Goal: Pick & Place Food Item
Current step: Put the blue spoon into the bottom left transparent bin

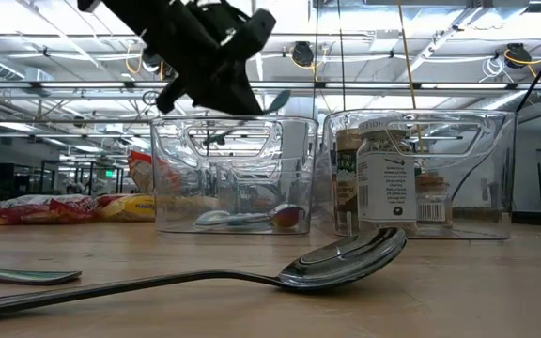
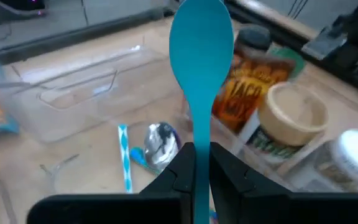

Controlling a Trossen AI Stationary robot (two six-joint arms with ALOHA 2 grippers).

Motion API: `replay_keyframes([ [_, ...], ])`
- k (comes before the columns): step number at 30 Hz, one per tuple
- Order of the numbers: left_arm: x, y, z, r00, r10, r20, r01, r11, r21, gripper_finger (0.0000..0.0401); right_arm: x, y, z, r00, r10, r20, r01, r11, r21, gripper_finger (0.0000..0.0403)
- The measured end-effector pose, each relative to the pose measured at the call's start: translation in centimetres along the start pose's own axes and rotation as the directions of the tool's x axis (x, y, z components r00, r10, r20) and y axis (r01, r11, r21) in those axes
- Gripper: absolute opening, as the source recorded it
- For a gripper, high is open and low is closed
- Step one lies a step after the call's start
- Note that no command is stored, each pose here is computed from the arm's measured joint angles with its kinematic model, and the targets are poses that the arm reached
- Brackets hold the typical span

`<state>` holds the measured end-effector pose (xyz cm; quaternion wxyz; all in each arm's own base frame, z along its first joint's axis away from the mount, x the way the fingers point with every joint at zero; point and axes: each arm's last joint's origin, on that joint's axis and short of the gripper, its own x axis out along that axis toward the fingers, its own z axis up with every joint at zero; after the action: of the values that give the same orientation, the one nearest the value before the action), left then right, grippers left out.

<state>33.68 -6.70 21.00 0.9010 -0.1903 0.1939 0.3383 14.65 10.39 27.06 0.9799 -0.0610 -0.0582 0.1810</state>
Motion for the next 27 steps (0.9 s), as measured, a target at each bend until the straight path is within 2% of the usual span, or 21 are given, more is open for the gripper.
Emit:
replay_keyframes([
  [6, 1.5, 0.4, -0.9, 0.996, -0.008, -0.085, 0.008, 1.0, -0.004, 0.0026, 0.0, 0.0, 0.0, 1.0, 0.001, 0.001, -0.001, 1.0, 0.001, 0.0105],
  [15, 2.4, 1.6, -2.1, 0.968, 0.034, -0.247, -0.042, 0.999, -0.028, 0.0026, 0.0, 0.0, 0.0, 1.0, 0.002, 0.002, -0.002, 1.0, 0.001, 0.0105],
  [27, 2.8, 2.1, -1.9, 0.966, 0.058, -0.252, -0.069, 0.997, -0.036, 0.0026, 0.0, 0.0, 0.0, 1.0, 0.002, 0.002, -0.002, 1.0, 0.001, 0.0105],
])
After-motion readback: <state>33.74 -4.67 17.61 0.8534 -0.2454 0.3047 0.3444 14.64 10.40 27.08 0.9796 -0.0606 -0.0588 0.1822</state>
